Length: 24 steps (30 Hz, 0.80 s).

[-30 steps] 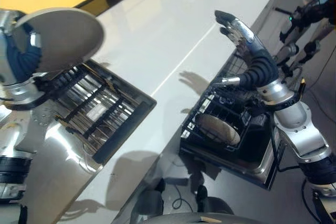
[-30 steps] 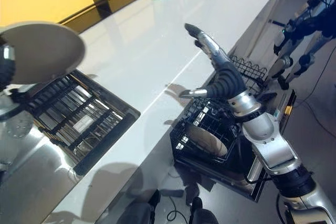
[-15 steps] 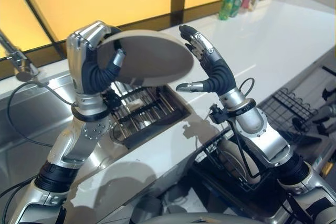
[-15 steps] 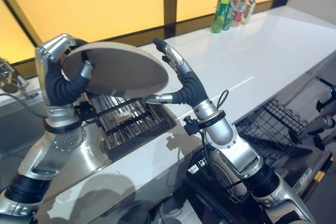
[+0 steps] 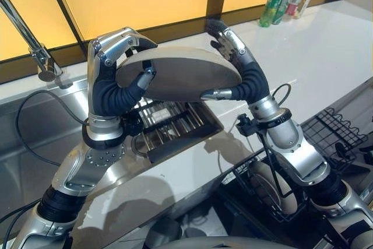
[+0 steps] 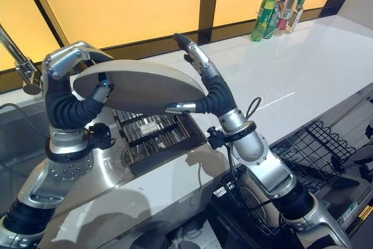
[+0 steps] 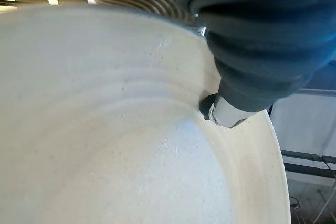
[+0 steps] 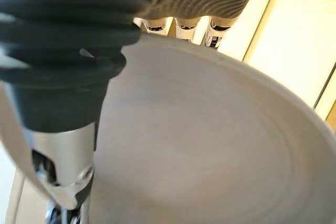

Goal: Pick up plates and place into dishwasher.

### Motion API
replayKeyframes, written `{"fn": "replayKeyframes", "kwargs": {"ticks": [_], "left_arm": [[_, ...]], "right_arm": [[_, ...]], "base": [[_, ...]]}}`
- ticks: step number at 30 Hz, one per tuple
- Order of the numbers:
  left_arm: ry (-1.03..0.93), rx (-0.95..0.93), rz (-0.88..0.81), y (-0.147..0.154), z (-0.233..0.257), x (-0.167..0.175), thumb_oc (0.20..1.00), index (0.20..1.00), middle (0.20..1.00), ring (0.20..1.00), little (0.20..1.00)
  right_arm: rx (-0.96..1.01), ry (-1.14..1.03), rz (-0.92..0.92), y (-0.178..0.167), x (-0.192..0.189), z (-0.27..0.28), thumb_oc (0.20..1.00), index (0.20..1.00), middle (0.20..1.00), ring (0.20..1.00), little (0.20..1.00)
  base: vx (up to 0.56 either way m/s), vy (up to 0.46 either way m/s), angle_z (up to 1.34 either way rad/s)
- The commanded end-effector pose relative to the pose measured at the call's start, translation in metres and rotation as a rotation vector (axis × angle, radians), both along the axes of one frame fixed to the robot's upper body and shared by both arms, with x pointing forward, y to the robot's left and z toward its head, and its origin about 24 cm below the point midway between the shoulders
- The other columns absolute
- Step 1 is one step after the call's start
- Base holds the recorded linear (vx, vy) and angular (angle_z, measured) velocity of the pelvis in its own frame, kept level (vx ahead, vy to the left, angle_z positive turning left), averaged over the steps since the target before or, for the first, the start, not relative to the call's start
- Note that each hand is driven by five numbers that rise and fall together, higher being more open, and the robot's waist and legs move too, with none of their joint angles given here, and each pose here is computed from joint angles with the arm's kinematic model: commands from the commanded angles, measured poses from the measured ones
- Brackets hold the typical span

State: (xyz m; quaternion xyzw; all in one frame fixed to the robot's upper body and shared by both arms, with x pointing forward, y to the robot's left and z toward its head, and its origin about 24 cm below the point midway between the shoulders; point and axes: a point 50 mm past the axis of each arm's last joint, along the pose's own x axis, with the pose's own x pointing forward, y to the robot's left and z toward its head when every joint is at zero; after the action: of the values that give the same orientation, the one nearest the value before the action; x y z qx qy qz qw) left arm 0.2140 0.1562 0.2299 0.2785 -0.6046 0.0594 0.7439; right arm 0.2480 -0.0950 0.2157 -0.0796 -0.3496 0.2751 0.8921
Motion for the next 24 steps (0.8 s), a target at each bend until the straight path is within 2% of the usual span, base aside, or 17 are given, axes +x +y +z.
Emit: {"fn": "replayKeyframes", "kwargs": {"ticks": [1, 6, 10, 11, 13, 24], "left_arm": [[-0.062, -0.020, -0.091, -0.007, 0.007, -0.006, 0.200, 0.200, 0.200, 0.200, 0.200], [-0.065, 0.012, -0.124, -0.013, 0.010, -0.006, 0.200, 0.200, 0.200, 0.200, 0.200], [-0.068, 0.019, -0.130, -0.014, 0.011, -0.007, 0.200, 0.200, 0.200, 0.200, 0.200], [-0.071, 0.019, -0.127, -0.013, 0.011, -0.007, 0.200, 0.200, 0.200, 0.200, 0.200], [-0.078, 0.018, -0.115, -0.013, 0.010, -0.006, 0.200, 0.200, 0.200, 0.200, 0.200], [-0.068, 0.002, -0.099, -0.013, 0.010, -0.005, 0.200, 0.200, 0.200, 0.200, 0.200]], "right_arm": [[0.016, 0.079, 0.452, 0.016, -0.023, 0.009, 1.000, 1.000, 1.000, 1.000, 1.000], [-0.051, 0.133, 0.613, 0.033, -0.026, 0.005, 1.000, 1.000, 1.000, 1.000, 1.000], [-0.139, 0.071, 0.522, 0.034, -0.025, 0.003, 1.000, 1.000, 1.000, 1.000, 1.000], [-0.144, 0.067, 0.518, 0.034, -0.025, 0.003, 0.947, 0.947, 0.947, 0.947, 0.947], [-0.153, 0.053, 0.490, 0.032, -0.025, 0.003, 0.203, 0.203, 0.203, 0.203, 0.203], [-0.056, -0.004, 0.340, 0.029, -0.020, 0.011, 0.200, 0.200, 0.200, 0.200, 0.200]], "base": [[0.00, -0.039, 0.09], [0.02, -0.046, 0.17], [0.01, -0.015, 0.04], [0.00, 0.000, 0.00], [0.00, 0.000, 0.00], [0.00, 0.000, 0.00]]}}
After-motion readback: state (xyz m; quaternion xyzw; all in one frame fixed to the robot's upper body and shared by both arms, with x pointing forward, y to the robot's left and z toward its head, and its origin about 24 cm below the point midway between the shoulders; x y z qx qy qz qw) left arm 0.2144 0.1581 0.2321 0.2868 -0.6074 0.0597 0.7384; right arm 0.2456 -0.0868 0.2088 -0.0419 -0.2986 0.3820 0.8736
